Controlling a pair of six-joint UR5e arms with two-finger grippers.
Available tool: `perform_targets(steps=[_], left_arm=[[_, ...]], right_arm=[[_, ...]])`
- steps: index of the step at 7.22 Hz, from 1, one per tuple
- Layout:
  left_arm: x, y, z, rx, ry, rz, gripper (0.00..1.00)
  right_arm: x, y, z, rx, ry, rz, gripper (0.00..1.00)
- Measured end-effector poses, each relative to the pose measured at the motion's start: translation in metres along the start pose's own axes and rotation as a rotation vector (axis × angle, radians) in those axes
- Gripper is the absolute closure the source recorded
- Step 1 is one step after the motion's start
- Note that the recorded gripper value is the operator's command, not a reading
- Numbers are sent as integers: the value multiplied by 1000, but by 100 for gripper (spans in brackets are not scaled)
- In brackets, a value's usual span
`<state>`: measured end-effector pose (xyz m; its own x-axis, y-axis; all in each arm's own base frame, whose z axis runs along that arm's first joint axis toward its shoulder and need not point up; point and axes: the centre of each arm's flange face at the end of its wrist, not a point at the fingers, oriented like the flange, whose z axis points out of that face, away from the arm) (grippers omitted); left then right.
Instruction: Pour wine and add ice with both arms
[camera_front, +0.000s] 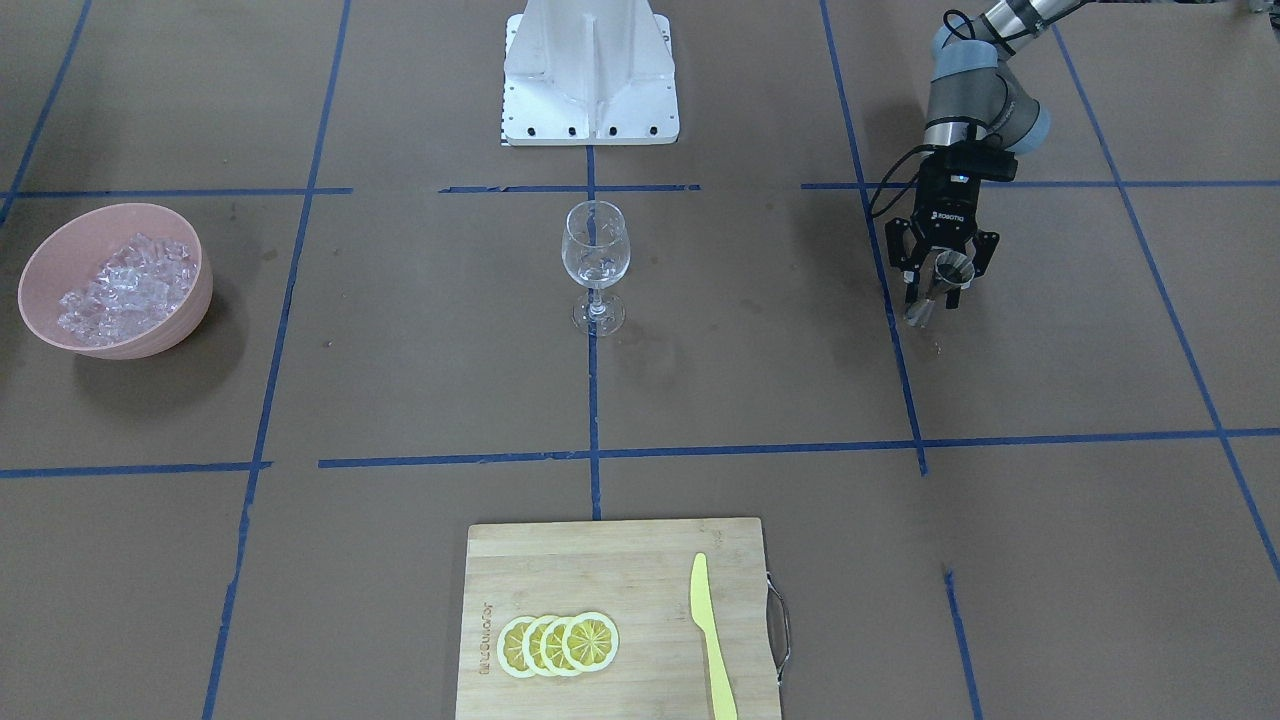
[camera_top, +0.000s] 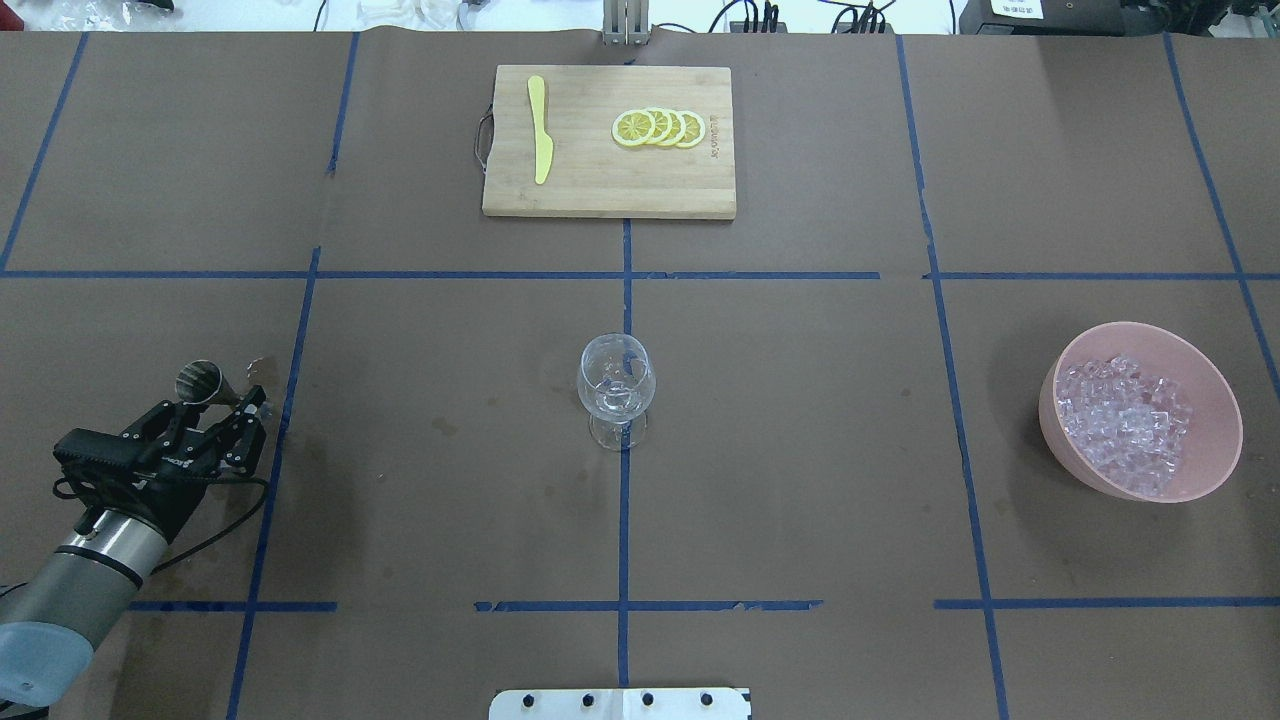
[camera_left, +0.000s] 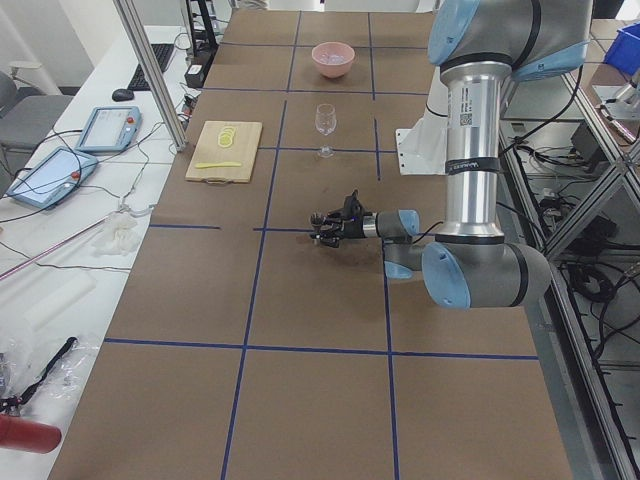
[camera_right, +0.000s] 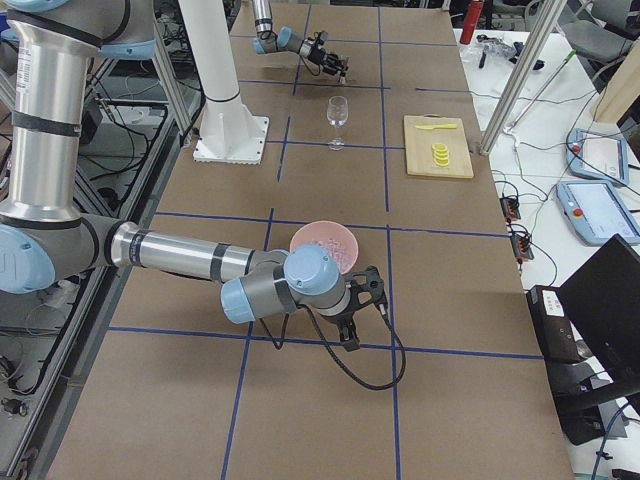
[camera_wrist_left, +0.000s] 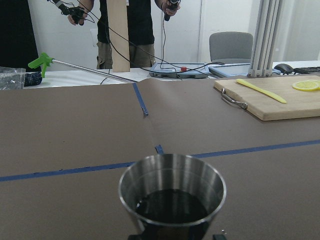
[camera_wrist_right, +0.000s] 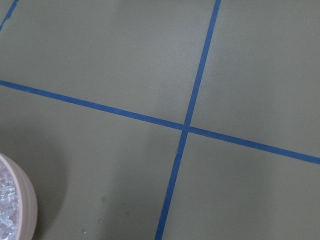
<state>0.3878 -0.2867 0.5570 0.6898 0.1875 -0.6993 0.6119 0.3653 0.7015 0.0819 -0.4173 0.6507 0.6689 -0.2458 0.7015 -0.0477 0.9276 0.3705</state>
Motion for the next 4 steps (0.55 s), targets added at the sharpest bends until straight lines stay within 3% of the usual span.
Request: perform_targets(steps=[1,3,4], left_arm=[[0,0,0,4,-2,0,54],[-1,-1,0,6,-4,0,100],[-1,-1,0,6,-4,0,100]], right_arm=[[0,0,0,0,0,0,0],[0,0,0,0,0,0,0],[0,0,0,0,0,0,0]])
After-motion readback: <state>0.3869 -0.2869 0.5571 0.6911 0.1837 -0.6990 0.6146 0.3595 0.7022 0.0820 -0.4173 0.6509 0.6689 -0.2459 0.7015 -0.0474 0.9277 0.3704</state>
